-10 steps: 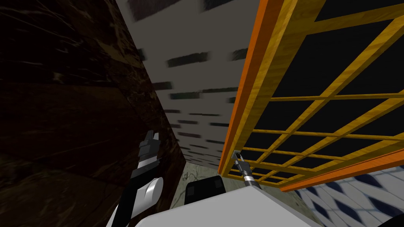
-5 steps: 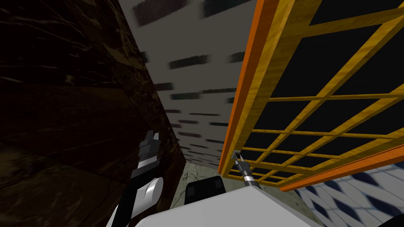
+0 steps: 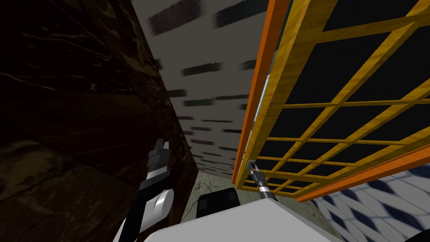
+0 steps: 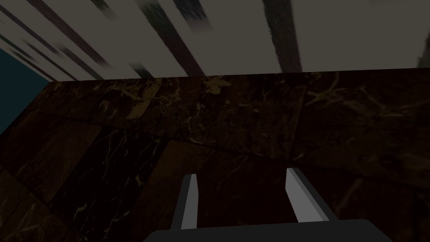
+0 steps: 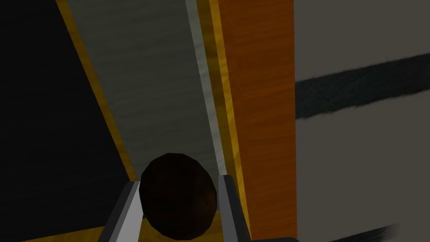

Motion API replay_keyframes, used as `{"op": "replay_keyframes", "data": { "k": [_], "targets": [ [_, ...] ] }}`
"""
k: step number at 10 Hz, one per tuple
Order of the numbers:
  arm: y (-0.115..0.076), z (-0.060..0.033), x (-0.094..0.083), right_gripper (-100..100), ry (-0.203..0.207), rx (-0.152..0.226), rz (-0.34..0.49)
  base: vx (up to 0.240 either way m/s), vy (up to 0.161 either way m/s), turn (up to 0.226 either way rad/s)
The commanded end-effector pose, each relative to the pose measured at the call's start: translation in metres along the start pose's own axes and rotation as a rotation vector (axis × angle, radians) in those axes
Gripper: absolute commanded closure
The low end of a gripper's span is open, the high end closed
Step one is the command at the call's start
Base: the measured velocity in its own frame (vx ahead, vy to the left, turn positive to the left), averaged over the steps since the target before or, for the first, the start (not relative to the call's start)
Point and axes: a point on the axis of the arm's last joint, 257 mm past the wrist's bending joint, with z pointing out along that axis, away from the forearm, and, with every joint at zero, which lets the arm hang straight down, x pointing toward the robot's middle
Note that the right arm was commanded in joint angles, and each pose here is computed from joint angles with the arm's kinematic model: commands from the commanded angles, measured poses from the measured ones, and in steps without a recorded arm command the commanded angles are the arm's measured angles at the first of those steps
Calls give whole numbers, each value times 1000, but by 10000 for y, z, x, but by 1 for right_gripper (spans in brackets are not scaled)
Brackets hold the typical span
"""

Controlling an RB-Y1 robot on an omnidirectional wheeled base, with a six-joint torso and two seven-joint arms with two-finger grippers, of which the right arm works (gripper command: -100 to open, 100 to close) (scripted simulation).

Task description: Pull the door open

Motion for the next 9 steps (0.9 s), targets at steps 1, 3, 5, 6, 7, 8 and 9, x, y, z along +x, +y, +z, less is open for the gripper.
{"op": "replay_keyframes", "data": {
  "k": [1,3,5,6,7,8,9],
  "targets": [
    [30,6,8,100,-1,-3,40,-37,4,11],
    [47,27,7,100,-2,-4,96,-36,8,8],
    [64,49,7,100,-4,-5,157,-46,1,20],
    [72,60,7,100,-5,-6,188,-50,3,9],
    [81,71,7,100,-6,-7,219,-55,7,14],
    [91,85,7,100,-6,-8,254,-64,8,19],
    [102,98,6,100,-7,-9,287,-59,13,20]
  ]
}}
